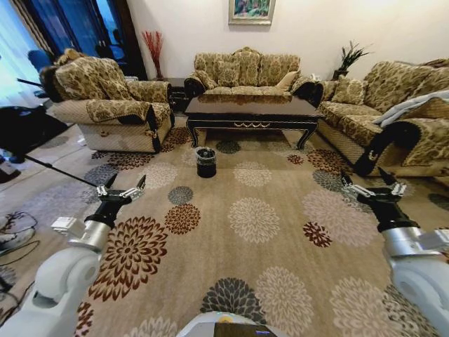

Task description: Move to the front of the table and pick up the trash from the floor, then place it into the trash bin.

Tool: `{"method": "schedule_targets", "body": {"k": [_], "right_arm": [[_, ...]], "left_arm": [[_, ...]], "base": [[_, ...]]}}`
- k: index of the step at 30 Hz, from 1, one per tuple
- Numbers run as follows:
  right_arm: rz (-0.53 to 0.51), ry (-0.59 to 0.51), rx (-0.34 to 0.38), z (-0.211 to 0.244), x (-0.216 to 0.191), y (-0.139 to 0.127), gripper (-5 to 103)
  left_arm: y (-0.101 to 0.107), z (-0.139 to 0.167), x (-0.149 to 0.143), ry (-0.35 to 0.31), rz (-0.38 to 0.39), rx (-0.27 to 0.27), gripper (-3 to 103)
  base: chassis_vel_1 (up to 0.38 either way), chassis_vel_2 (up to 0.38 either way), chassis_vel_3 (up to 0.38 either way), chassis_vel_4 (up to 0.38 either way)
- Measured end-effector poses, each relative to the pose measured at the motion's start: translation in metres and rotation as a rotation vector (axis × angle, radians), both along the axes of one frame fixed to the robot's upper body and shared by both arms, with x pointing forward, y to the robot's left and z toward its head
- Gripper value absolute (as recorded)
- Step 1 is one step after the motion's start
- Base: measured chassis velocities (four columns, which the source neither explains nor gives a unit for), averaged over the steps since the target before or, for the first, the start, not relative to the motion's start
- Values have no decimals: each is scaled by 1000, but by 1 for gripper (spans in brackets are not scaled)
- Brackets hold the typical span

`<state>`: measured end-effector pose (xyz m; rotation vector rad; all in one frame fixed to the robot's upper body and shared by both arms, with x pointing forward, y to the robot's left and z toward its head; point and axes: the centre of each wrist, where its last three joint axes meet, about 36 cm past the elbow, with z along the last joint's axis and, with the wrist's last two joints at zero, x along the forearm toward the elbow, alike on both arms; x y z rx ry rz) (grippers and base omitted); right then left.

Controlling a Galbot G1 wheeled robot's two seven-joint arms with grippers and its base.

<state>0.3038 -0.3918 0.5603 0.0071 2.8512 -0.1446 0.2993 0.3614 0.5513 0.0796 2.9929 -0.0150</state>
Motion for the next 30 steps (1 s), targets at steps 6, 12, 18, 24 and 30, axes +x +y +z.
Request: {"method": "schedule_targets", "body": {"k": [6,12,18,24,30], "right_arm": [[10,-3,2,3,2,0,100],[10,-10,-4,5,7,-2,100],[7,-15,-5,7,13,-4,100],[-16,-10,-5,3,17,-8,100],[-45,25,-6,-5,12,-6,100]], "left_arm": [[-1,10,-6,-16,-1,-10,100],[3,8,-4,-12,13,-10,100],[15,9,-1,-9,34,-23,100],[33,11,4,-13,79,-26,100],[31,12,2,-12,76,-24,100]], "base": [[0,0,0,0],[0,0,0,0],[0,0,0,0],[0,0,0,0],[0,0,0,0]]}}
